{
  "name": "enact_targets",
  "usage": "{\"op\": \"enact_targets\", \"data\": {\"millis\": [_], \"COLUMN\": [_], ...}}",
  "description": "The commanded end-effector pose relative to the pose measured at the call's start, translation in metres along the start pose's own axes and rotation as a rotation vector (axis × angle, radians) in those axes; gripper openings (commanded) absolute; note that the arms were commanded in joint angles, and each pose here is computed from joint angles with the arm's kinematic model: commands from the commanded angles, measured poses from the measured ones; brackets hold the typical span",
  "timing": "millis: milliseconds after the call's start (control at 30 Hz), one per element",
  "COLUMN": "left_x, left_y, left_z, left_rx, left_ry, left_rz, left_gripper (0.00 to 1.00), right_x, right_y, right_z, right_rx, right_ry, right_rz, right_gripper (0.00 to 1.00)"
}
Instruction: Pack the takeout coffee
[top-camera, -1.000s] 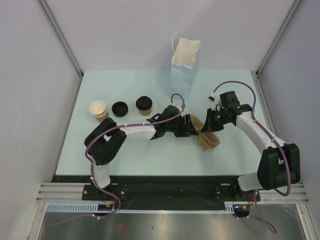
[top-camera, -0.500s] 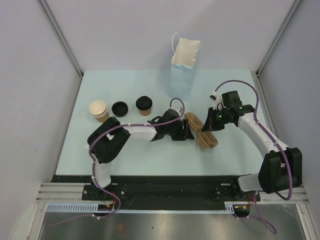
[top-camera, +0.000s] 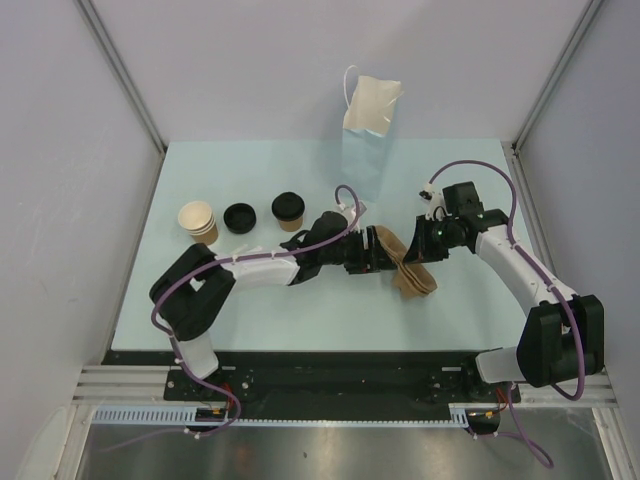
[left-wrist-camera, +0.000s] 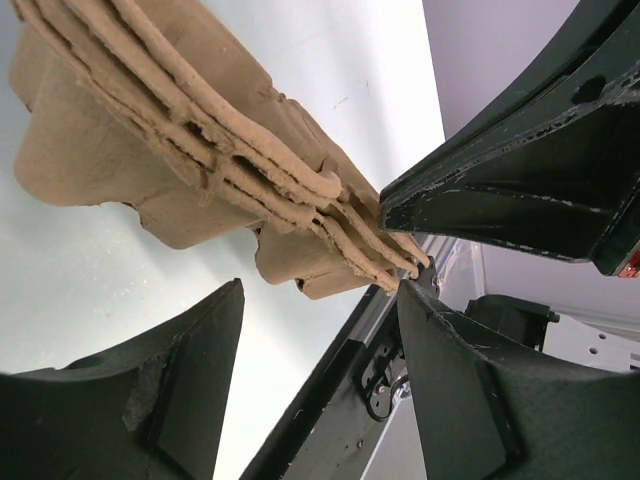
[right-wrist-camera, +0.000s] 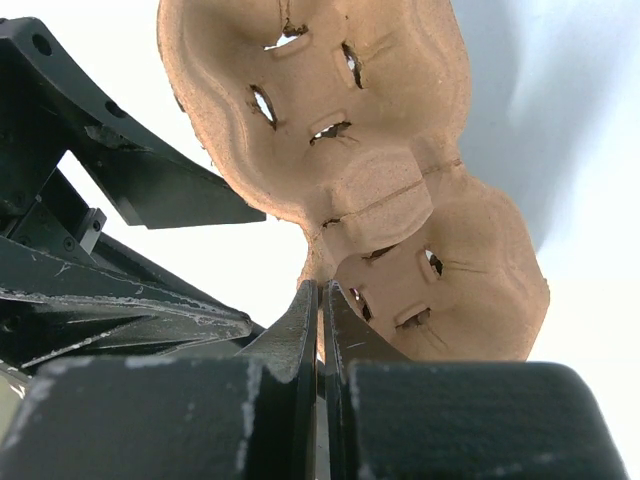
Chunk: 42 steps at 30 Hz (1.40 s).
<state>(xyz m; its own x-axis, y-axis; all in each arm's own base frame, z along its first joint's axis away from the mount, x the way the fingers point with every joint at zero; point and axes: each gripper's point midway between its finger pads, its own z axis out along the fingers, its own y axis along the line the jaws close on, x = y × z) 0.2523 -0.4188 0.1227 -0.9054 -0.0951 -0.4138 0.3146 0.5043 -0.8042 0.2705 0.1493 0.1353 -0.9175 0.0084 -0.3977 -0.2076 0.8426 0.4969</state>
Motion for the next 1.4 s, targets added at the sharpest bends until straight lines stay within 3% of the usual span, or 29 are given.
{"op": "enact_targets", "data": {"millis": [0, 767, 1367], "left_x": [-0.016, -0.013, -0.003], "left_y": [-0.022, -0.002, 0.047], "left_z": [0.003, 0.028, 0.035], "left_rx": [0.055, -0.017, -0.198], "left_ry": [-0.031, -0.013, 0.007], "left_rz": [-0.013, -0.082, -0.044], "left_gripper": [0.69, 0.66, 0.37], "right_x": [-0.009, -0.006, -0.008], "right_y": [0.008, 0.018, 0.015], "right_z": [-0.004, -0.002, -0.007], "right_rx": [-0.021, -0.073, -0.071], "right_ry": [-0.037, -0.014, -0.026], "right_rz": [-0.022, 0.007, 0.016], "right_gripper": [0.0, 0.0, 0.0]}}
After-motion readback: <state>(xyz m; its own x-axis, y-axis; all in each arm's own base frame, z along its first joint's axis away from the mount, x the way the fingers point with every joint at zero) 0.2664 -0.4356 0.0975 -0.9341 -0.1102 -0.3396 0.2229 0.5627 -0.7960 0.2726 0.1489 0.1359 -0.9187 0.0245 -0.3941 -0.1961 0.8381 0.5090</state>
